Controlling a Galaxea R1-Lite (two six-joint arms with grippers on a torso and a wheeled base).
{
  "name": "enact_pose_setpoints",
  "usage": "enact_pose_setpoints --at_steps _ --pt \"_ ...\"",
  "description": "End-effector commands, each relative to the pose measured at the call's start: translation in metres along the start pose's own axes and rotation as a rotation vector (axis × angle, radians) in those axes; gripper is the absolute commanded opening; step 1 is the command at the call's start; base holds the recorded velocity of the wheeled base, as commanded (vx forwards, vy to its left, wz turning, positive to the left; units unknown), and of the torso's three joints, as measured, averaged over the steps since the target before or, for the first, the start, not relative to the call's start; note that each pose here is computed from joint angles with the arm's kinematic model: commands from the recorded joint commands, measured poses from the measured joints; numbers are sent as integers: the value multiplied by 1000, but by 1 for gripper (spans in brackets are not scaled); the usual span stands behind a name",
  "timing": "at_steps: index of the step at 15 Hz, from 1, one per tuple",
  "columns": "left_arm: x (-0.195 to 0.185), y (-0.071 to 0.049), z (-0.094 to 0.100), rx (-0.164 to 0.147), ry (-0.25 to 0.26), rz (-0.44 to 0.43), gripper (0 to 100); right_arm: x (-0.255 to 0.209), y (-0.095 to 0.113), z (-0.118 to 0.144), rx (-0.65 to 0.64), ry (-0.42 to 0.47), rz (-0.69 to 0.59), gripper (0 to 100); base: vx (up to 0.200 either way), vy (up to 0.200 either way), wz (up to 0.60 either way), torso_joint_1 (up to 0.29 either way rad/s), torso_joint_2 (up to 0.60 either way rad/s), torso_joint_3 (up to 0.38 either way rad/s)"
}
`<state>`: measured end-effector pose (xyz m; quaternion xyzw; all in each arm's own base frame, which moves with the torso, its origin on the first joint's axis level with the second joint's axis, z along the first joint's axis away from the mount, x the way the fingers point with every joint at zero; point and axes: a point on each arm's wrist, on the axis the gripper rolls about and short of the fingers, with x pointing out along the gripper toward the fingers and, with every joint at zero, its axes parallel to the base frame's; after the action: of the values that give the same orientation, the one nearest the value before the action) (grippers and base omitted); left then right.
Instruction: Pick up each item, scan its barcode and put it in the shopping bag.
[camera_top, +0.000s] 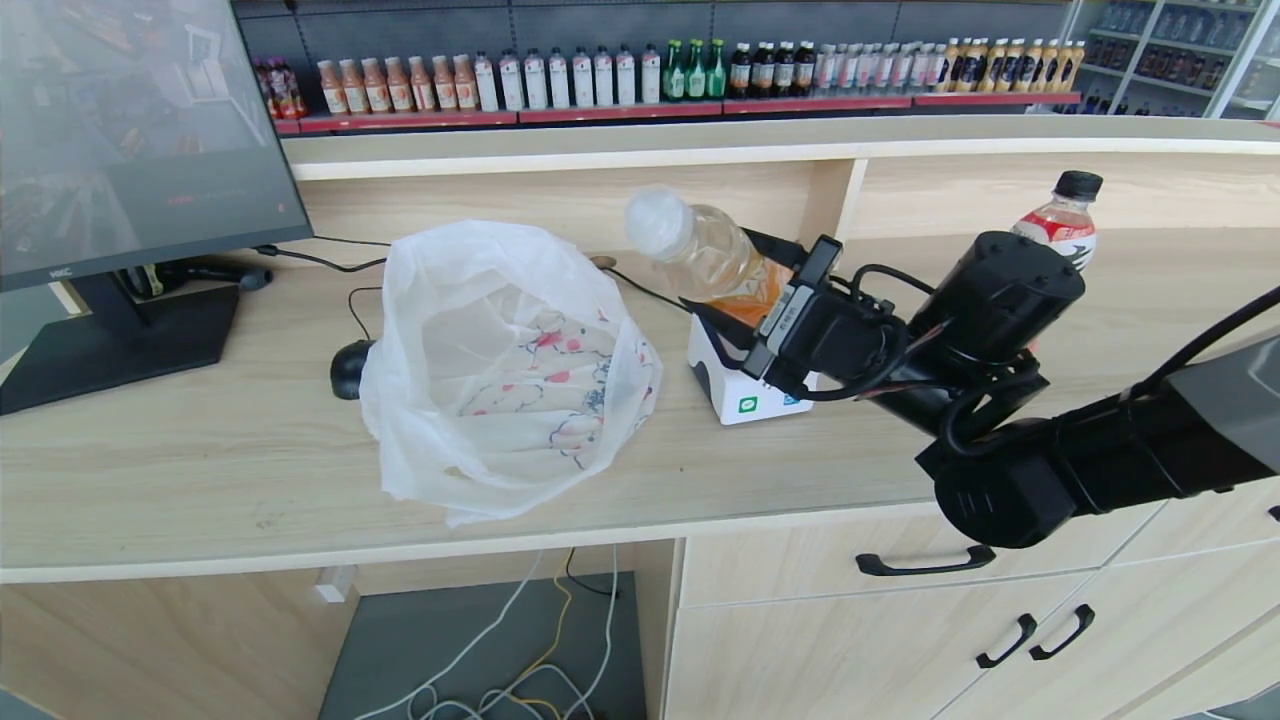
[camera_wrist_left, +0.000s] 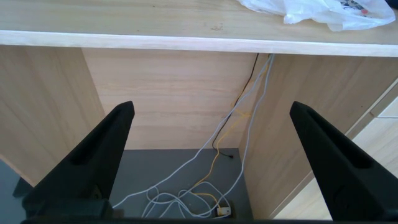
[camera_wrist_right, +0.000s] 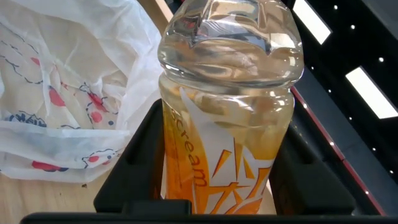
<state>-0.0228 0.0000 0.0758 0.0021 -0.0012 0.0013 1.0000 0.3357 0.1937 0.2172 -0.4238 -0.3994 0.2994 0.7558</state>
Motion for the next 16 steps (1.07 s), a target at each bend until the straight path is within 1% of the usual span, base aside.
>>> enact_pose_setpoints --at_steps 1,10,16 --pt "0 0 0 0 -1 1 100 1 0 -1 -2 -1 0 0 0 0 0 0 0 0" --pt "0 0 0 0 -1 -1 100 0 2 -1 -1 0 6 0 0 0 0 0 0 0" --pt "0 0 0 0 -1 1 100 0 -1 0 -5 -1 -1 0 0 0 0 0 0 0"
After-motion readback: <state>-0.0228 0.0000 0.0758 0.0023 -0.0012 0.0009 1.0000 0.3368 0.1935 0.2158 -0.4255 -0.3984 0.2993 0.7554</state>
